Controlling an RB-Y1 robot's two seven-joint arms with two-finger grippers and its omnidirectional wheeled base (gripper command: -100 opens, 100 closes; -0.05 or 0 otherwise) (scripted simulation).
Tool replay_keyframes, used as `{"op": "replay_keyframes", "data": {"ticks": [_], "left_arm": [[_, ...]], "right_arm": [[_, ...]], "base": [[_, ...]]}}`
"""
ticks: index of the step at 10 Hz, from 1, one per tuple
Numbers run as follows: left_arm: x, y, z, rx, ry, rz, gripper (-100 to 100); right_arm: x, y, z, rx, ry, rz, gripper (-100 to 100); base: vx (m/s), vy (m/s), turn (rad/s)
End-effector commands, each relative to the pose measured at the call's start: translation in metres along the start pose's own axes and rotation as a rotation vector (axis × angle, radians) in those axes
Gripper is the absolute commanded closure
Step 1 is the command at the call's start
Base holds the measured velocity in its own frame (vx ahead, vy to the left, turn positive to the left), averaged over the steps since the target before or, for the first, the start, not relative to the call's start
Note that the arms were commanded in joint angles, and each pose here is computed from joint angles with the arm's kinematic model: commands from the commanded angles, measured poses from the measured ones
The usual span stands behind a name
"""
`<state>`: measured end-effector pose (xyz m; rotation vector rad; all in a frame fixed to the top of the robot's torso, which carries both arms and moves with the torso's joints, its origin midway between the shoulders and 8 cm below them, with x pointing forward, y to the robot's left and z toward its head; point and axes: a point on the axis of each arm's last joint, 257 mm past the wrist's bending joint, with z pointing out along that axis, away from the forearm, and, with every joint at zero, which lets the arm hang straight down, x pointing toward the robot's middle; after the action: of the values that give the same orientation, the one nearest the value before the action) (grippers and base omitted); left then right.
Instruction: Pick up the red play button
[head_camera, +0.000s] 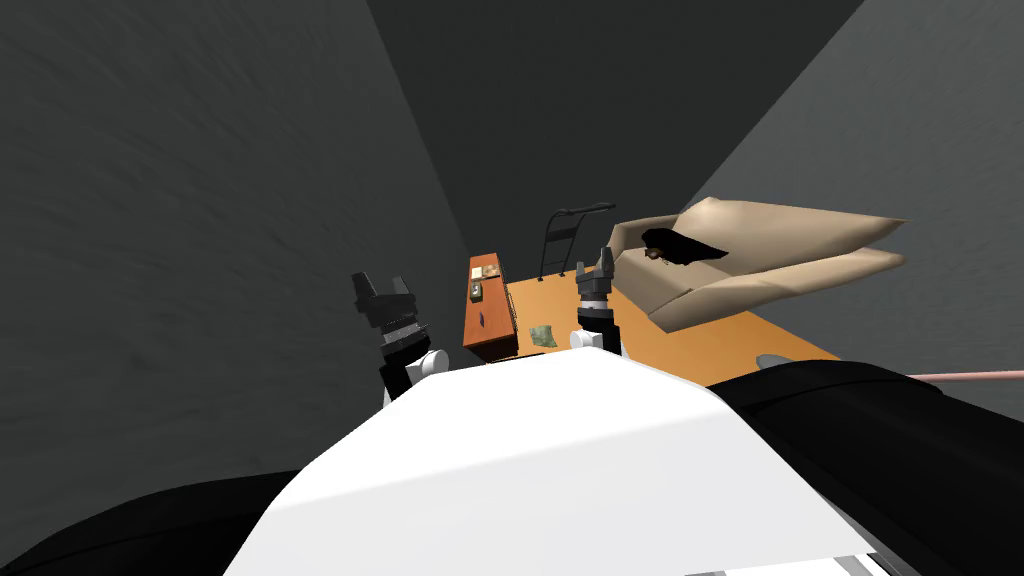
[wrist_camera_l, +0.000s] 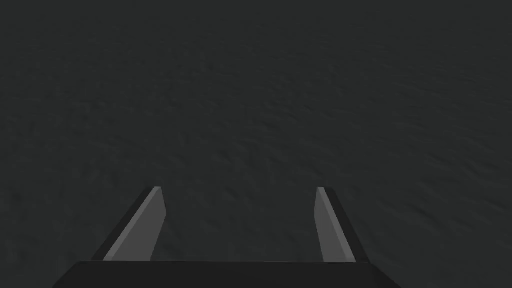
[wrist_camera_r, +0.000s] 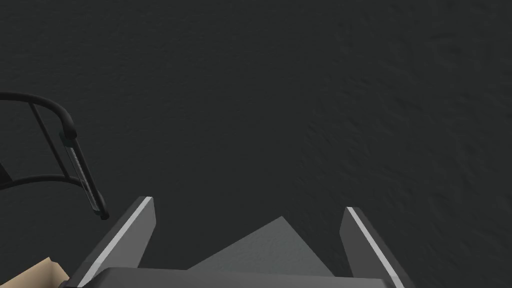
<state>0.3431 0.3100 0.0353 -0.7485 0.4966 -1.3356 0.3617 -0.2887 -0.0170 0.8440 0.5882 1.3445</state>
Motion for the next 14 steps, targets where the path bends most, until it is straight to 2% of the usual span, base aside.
{"op": "replay_keyframes", "data": {"ticks": [1,4,7,8,10,11,12,13,14], "left_arm": [[0.0,0.007,0.001,-0.022,0.024,-0.003,-100],[-0.004,0.027,0.001,-0.085,0.057,-0.018,-100],[-0.017,0.062,-0.001,-0.192,0.07,-0.046,-100],[-0.017,0.063,-0.001,-0.195,0.069,-0.046,-100],[-0.034,0.093,-0.006,-0.288,0.06,-0.07,-100],[-0.034,0.095,-0.006,-0.295,0.059,-0.069,-100],[-0.044,0.112,-0.01,-0.347,0.047,-0.083,-100],[-0.044,0.113,-0.01,-0.352,0.046,-0.082,-100],[-0.057,0.131,-0.015,-0.407,0.028,-0.096,-100]], "right_arm": [[0.0,0.0,0.0,0.0,0.0,0.0,0],[0.0,0.0,0.0,0.0,0.0,0.0,0],[0.0,0.0,0.0,0.0,0.0,0.0,0],[0.0,0.0,0.0,0.0,0.0,0.0,0],[0.0,0.0,0.0,0.0,0.0,0.0,0],[0.0,0.0,0.0,0.0,0.0,0.0,0],[0.0,0.0,0.0,0.0,0.0,0.0,0],[0.0,0.0,0.0,0.0,0.0,0.0,0],[0.0,0.0,0.0,0.0,0.0,0.0,0]], "base": [[0.0,-0.035,-0.008],[0.005,-0.08,-0.012],[0.01,-0.108,-0.037],[0.012,-0.065,-0.011],[0.01,-0.078,-0.054],[0.011,-0.067,-0.019],[0.013,-0.06,-0.052],[0.01,-0.055,-0.023],[0.009,-0.078,-0.058]]}}
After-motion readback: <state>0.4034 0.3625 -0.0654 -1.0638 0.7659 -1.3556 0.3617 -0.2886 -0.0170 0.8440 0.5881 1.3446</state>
